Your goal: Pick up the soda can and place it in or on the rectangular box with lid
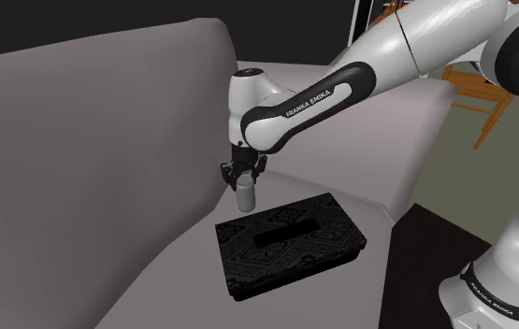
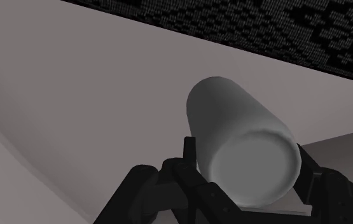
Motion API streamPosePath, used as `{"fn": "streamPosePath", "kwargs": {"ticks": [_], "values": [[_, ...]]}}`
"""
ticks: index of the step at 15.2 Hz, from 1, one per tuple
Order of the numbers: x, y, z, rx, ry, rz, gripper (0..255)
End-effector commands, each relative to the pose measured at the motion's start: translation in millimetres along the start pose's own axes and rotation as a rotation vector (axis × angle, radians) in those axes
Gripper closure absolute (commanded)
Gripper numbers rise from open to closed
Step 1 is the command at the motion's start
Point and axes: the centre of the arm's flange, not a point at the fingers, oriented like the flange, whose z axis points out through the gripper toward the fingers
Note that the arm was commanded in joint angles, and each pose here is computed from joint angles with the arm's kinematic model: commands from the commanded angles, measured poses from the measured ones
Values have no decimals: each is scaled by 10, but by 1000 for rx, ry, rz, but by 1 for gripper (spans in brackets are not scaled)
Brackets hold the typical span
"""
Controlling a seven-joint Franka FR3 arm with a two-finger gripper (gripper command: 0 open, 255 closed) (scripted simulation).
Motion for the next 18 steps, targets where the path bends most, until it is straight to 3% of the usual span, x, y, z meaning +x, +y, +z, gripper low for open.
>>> {"fn": "streamPosePath", "kwargs": {"ticks": [1,17,18], "values": [[10,-20,-113,0,0,0,255],[48,-104,-911,0,0,0,255],[-76,-74,-943,0,0,0,255]]}}
